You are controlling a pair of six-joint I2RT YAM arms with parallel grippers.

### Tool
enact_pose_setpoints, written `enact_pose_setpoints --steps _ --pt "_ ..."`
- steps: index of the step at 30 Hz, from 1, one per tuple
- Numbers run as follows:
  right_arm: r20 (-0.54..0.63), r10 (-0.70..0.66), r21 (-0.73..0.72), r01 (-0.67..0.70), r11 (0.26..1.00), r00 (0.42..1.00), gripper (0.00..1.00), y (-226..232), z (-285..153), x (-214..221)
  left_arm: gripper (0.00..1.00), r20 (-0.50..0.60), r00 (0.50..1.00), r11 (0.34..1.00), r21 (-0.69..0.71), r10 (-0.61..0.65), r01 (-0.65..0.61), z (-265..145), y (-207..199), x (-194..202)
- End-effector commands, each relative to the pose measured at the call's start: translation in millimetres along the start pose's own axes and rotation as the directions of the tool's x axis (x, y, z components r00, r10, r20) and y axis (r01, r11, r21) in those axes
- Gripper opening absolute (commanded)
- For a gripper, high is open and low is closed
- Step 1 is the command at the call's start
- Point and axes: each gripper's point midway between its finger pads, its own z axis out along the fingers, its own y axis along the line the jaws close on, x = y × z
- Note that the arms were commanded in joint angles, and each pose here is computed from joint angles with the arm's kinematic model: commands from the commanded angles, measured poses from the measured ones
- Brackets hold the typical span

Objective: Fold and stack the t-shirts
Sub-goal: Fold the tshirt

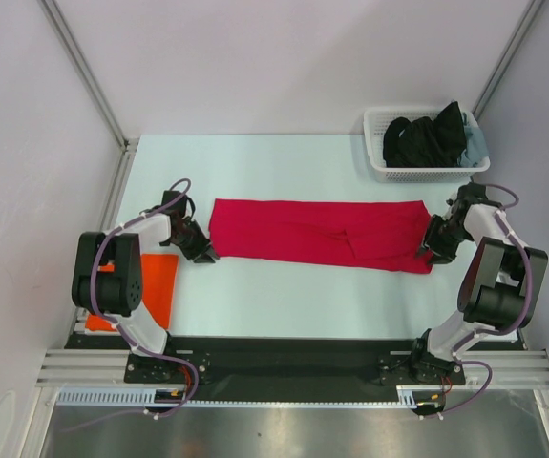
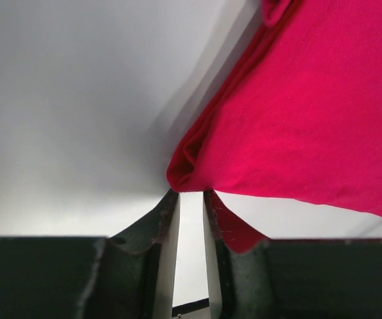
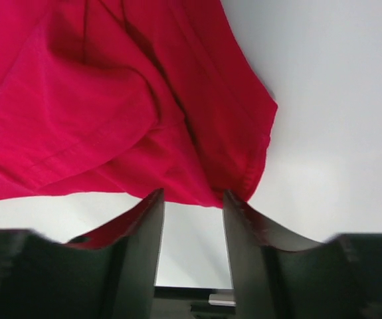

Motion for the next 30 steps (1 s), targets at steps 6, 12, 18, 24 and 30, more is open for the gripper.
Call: enact_pose_setpoints --steps 6,12,18,24,30 --pt "0.05 -0.054 -0.017 0.055 0.998 0.997 0.41 10 5 -27 0.16 0.045 0.999 1.0 -0.022 0.015 -0.014 1 -1 -18" --pt "0.036 -0.062 -0.007 0.062 0.998 0.997 0.38 10 9 -27 0.07 0.048 0.999 0.999 -0.033 0.021 -0.02 2 0 -21" --pt "0.023 -0.066 -0.006 0.067 0.998 0.998 0.37 10 12 -22 0.0 0.057 0.998 0.999 -0.047 0.021 -0.019 1 1 -24" --pt "0.029 -0.077 -0.012 0.077 0.997 0.997 0.38 12 9 -22 0.22 0.074 0.997 1.0 -0.013 0.028 -0.028 -12 -4 -20" --pt "0.027 -0.083 -0.011 0.083 0.996 0.996 0.39 13 8 -19 0.4 0.116 0.993 1.0 0.013 0.025 -0.026 -30 -8 -17"
